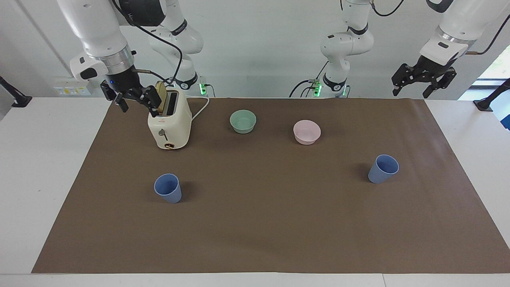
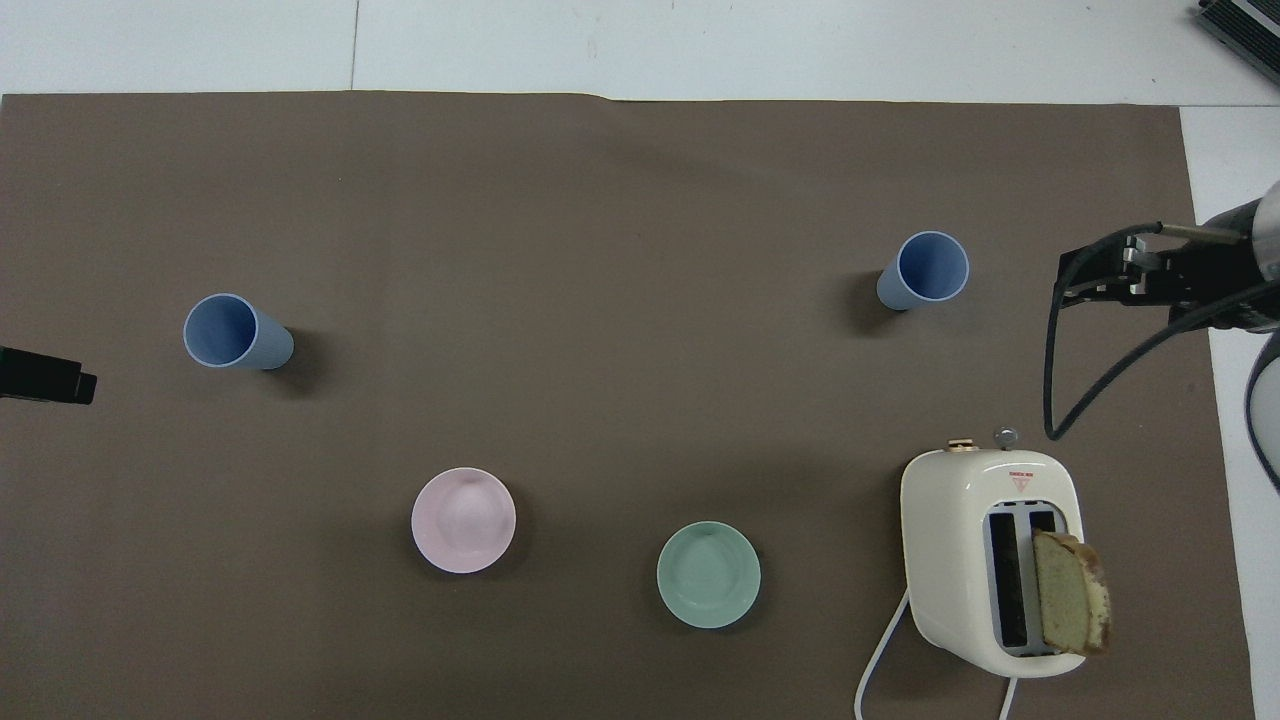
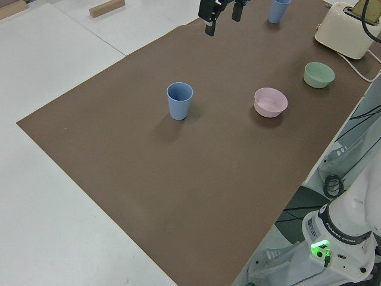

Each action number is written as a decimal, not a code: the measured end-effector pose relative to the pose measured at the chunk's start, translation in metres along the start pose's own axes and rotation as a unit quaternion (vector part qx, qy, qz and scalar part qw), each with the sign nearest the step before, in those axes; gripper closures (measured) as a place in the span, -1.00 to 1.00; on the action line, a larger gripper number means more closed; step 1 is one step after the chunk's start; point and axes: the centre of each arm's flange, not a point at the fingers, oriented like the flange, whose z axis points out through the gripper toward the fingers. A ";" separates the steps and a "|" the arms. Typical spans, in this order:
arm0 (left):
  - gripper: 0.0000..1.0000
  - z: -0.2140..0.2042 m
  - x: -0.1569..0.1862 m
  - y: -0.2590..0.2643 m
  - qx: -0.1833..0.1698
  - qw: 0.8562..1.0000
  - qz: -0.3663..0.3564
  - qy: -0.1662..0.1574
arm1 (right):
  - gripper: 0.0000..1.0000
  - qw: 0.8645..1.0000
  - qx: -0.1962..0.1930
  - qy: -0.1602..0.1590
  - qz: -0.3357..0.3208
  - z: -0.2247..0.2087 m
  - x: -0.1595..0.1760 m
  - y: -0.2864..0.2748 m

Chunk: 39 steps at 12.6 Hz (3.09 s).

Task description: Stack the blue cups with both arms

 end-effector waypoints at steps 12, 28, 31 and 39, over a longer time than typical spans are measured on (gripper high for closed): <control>-1.00 0.000 0.000 0.000 0.000 1.000 0.000 0.000 | -1.00 1.000 -0.001 -0.001 -0.024 -0.001 -0.001 0.000; -1.00 -0.001 0.007 0.003 0.000 0.998 -0.058 0.000 | -1.00 0.999 -0.002 -0.003 -0.052 -0.009 -0.018 -0.029; -1.00 -0.001 0.009 0.002 0.000 0.998 -0.059 0.005 | -1.00 0.999 -0.002 -0.003 -0.049 -0.009 -0.017 -0.026; -1.00 -0.001 0.010 0.007 -0.001 0.999 -0.054 0.006 | -1.00 0.999 -0.002 -0.003 -0.048 -0.009 -0.016 -0.025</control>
